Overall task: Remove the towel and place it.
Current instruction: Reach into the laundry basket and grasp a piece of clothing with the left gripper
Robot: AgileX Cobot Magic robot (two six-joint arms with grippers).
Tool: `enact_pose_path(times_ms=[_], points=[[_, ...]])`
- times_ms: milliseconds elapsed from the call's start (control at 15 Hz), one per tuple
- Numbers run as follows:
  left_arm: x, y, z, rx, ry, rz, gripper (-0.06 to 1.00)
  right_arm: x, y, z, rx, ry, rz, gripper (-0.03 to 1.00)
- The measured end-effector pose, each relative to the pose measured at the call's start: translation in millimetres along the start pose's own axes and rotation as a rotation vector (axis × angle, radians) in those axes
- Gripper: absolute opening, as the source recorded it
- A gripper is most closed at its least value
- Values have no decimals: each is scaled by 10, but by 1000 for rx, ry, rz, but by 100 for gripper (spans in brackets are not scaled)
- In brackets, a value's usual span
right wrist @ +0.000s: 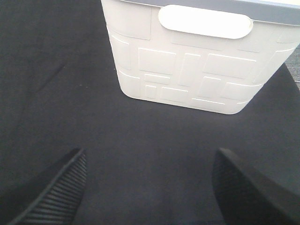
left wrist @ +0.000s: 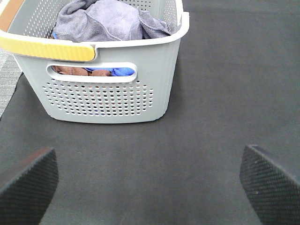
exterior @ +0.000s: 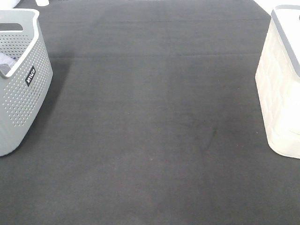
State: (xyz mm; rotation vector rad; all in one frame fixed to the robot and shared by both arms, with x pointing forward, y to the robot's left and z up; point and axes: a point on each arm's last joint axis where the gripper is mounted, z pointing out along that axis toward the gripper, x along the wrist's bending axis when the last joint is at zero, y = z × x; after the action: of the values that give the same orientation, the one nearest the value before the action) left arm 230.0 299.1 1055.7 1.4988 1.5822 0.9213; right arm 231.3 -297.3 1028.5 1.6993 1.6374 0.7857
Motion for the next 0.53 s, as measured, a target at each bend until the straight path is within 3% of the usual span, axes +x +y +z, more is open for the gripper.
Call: enact_pose_path(times_ms=[533], points=[[0,0,0,0,0,0,99,0,0,0,0,0,0,68]])
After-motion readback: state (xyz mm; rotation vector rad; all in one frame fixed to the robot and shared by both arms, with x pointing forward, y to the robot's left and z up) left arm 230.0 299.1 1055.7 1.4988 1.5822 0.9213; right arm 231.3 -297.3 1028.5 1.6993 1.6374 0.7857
